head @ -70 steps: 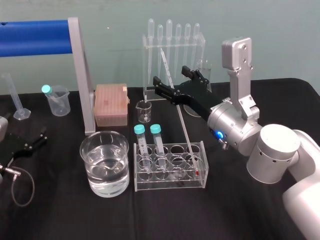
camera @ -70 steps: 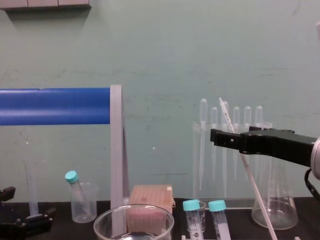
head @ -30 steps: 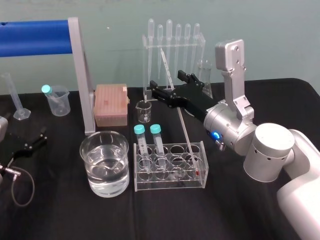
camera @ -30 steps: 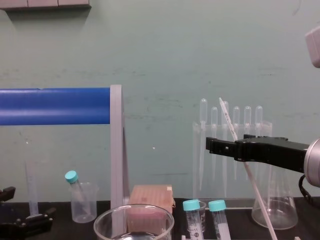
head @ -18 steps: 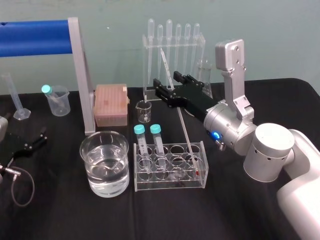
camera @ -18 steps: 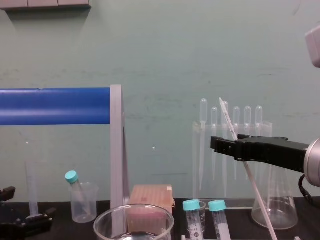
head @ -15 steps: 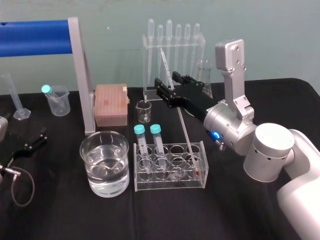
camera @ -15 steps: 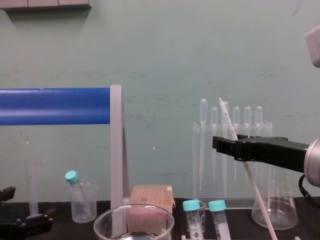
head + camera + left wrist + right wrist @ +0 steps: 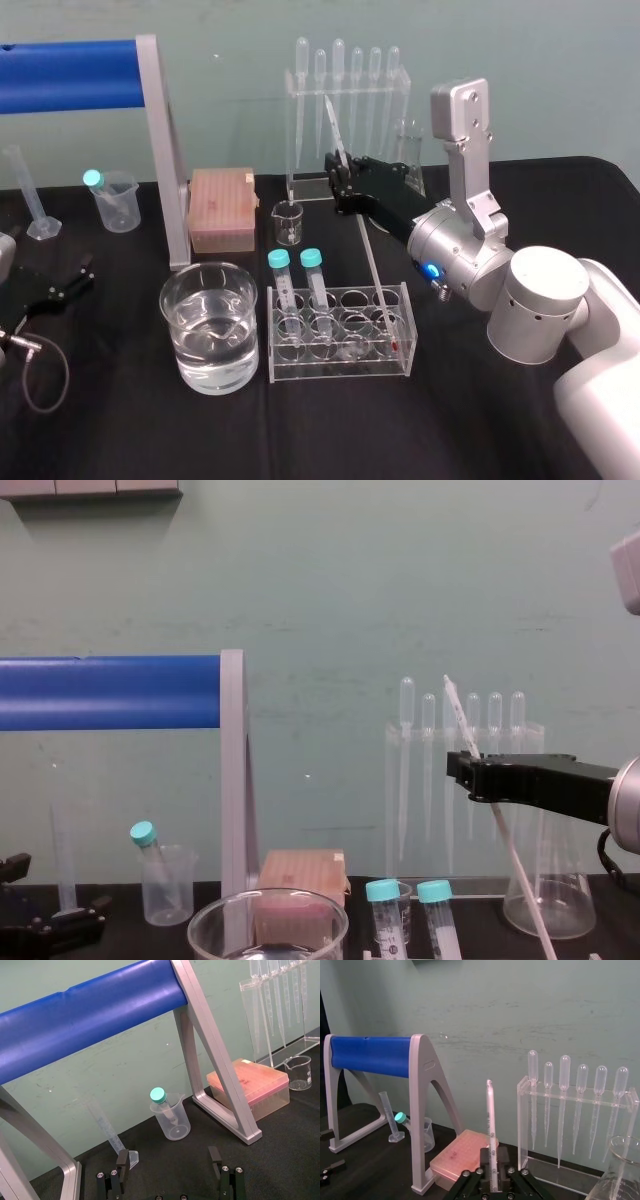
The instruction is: Hold the thermometer with one hand and immerse one end into the beaker, then reinsert it into the test tube rack.
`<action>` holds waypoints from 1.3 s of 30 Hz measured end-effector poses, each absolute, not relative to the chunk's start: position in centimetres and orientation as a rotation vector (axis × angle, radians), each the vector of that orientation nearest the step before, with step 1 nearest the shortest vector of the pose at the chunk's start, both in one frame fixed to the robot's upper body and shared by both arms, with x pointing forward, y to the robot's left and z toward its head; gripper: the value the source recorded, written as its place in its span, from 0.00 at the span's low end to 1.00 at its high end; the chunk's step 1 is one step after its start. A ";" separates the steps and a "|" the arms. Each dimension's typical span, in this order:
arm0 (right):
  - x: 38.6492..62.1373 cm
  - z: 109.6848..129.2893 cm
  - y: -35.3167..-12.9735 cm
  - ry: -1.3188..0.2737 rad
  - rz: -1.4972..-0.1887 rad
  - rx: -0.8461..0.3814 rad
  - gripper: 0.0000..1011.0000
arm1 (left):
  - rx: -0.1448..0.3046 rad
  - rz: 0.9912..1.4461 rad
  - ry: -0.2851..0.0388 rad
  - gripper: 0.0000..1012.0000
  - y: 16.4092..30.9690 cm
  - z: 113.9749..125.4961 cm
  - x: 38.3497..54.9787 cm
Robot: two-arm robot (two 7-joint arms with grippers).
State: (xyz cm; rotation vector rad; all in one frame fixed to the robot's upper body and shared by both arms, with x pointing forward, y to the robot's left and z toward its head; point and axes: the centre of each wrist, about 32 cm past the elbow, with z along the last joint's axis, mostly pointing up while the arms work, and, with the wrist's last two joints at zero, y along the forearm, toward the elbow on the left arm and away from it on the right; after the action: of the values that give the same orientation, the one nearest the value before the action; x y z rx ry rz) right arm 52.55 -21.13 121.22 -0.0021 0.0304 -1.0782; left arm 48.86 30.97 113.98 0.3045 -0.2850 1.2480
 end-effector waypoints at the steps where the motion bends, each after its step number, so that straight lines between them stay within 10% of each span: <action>1: 52.6 121.2 -21.1 0.030 -1.078 -0.002 0.12 | 0.304 1.248 -0.285 1.00 31.0 114.0 48.9; 22: 52.5 121.4 -21.2 0.024 -1.088 0.030 0.06 | 0.304 1.248 -0.285 1.00 31.0 114.0 48.9; 39: 52.1 125.1 -21.9 -0.025 -1.048 0.236 0.05 | 0.304 1.248 -0.285 1.00 31.0 114.0 48.9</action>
State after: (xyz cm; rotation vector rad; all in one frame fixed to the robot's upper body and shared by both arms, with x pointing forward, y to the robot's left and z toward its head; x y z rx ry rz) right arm 52.07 -21.95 125.13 0.2359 -0.0249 -1.0476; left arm 48.86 30.97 113.98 0.3044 -0.2850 1.2480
